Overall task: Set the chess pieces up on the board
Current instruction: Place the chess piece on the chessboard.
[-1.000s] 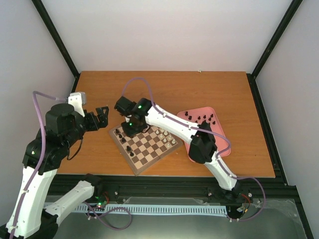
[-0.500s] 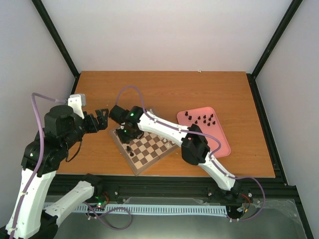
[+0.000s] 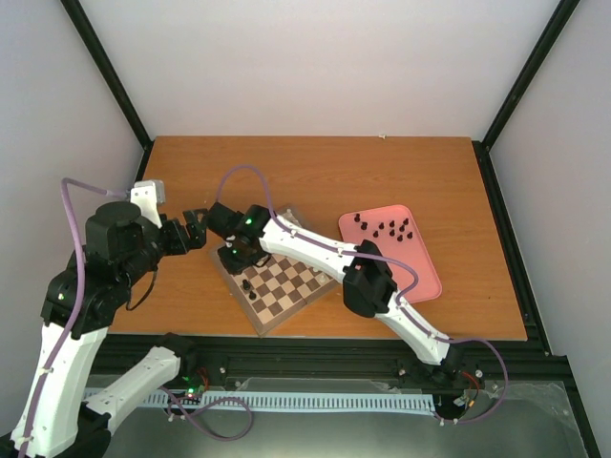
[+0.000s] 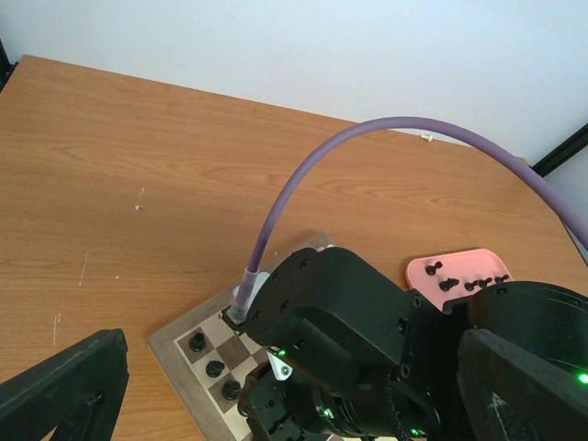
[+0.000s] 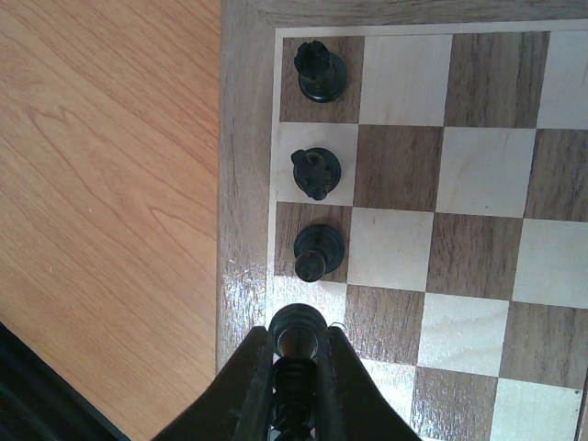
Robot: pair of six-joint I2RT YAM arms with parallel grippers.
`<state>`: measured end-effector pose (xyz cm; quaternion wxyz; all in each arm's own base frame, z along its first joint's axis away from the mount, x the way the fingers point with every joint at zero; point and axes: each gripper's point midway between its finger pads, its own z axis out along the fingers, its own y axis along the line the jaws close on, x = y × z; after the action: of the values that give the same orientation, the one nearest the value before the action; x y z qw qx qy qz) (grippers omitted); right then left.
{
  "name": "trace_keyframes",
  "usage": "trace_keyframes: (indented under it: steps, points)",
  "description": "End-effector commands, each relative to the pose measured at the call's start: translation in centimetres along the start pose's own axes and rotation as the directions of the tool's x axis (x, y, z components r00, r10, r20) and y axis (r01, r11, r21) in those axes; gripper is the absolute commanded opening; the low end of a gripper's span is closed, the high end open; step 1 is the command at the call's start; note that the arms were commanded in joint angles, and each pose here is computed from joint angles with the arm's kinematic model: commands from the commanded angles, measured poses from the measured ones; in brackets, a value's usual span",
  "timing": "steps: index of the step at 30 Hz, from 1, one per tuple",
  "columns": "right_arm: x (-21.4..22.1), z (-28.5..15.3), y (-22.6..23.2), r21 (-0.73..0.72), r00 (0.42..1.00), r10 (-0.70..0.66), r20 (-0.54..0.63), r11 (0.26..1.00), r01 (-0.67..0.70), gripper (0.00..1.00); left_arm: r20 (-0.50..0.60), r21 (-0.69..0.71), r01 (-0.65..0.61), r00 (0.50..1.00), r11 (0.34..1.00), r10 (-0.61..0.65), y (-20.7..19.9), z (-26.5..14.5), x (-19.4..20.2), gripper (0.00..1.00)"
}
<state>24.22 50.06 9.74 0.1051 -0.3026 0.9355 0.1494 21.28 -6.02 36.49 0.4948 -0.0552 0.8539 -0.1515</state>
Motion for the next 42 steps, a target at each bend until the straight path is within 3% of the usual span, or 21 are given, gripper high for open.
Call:
trace_keyframes:
  steps: [1, 28, 34, 42]
  points:
    - [0.3, 1.0, 0.3, 0.015, 1.000, -0.017, -0.011, 1.000, 0.017, 0.03, 0.000, 0.006, -0.020, 1.000, 1.000, 0.020, 0.0, -0.3, 0.2, 1.00]
    - [1.5, 2.6, 0.4, 0.024, 0.998, -0.013, -0.067, 1.000, 0.015, 0.05, -0.004, -0.004, -0.038, 0.999, 0.999, 0.038, 0.3, 0.0, 0.5, 1.00]
    - [1.5, 2.7, 0.5, 0.021, 0.998, -0.016, -0.067, 1.000, 0.018, 0.09, -0.004, -0.006, -0.040, 0.999, 0.999, 0.039, 0.3, 0.0, 0.4, 1.00]
    - [1.3, 2.1, 0.4, 0.025, 0.998, -0.033, -0.053, 0.999, 0.034, 0.25, -0.008, -0.010, -0.040, 0.999, 0.999, 0.040, 0.4, 0.2, 0.5, 1.00]
